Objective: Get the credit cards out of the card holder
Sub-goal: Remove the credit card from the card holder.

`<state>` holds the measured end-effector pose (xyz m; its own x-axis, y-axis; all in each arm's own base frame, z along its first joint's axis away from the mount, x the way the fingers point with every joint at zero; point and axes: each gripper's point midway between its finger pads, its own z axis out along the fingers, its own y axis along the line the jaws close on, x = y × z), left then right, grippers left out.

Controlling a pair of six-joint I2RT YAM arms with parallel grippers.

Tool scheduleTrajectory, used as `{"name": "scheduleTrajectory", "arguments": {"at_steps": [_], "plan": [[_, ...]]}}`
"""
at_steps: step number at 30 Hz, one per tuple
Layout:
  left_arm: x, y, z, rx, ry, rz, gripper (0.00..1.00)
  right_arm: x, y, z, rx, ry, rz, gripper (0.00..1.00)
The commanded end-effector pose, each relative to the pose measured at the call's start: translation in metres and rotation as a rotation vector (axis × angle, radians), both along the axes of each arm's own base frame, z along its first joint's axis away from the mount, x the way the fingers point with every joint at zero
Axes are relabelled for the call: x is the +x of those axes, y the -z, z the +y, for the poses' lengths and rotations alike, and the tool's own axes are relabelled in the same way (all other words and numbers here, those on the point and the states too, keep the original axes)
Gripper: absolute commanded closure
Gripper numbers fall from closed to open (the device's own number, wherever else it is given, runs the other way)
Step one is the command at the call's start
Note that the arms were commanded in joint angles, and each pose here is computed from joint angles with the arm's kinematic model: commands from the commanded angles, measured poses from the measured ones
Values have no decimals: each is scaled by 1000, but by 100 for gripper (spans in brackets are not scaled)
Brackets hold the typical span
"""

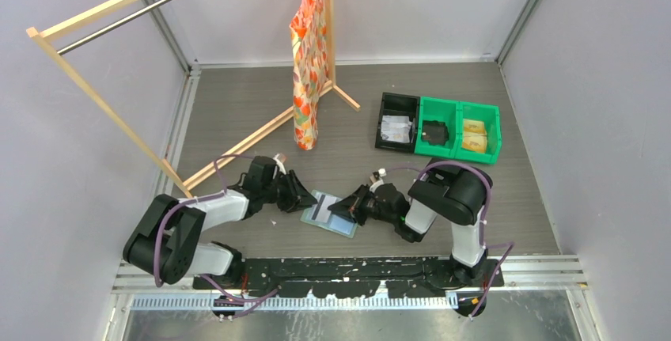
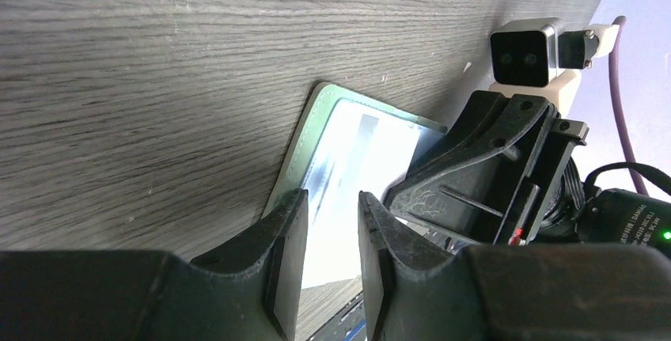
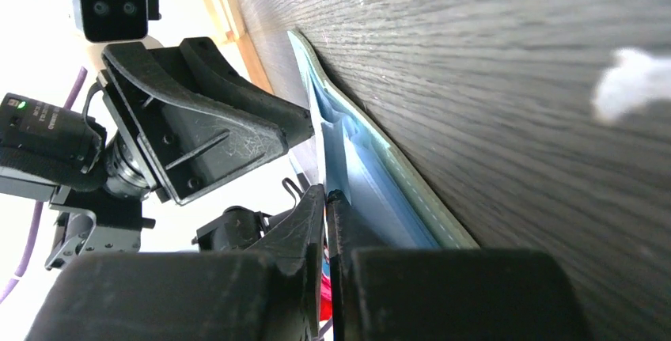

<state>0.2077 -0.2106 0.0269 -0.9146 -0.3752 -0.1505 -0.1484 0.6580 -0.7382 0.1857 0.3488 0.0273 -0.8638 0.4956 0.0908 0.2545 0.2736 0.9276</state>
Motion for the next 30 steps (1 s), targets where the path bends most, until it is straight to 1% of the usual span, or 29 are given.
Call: {"name": "scheduleTrajectory", "arguments": {"at_steps": [1,9,12,16,18,23,27,30], "plan": [[-13,34,22,109,-40,88,68,-6,27,-21,-56,29,93,91],[-13,36,24,110,-47,99,68,-15,34,-27,-74,10,115,90],[-13,33,23,103,-43,95,68,-17,37,-31,-109,7,113,87],[-12,29,22,99,-39,86,68,-16,38,-31,-145,-1,102,78],[-13,27,21,96,-33,84,68,-14,34,-29,-132,-2,90,76],[-11,17,16,64,-15,61,68,-13,32,-24,-97,-9,83,78],[-11,12,15,59,-1,49,68,-10,27,-15,-59,-23,68,74],[-12,12,15,59,5,51,68,-7,20,-10,-33,-26,51,74]]}}
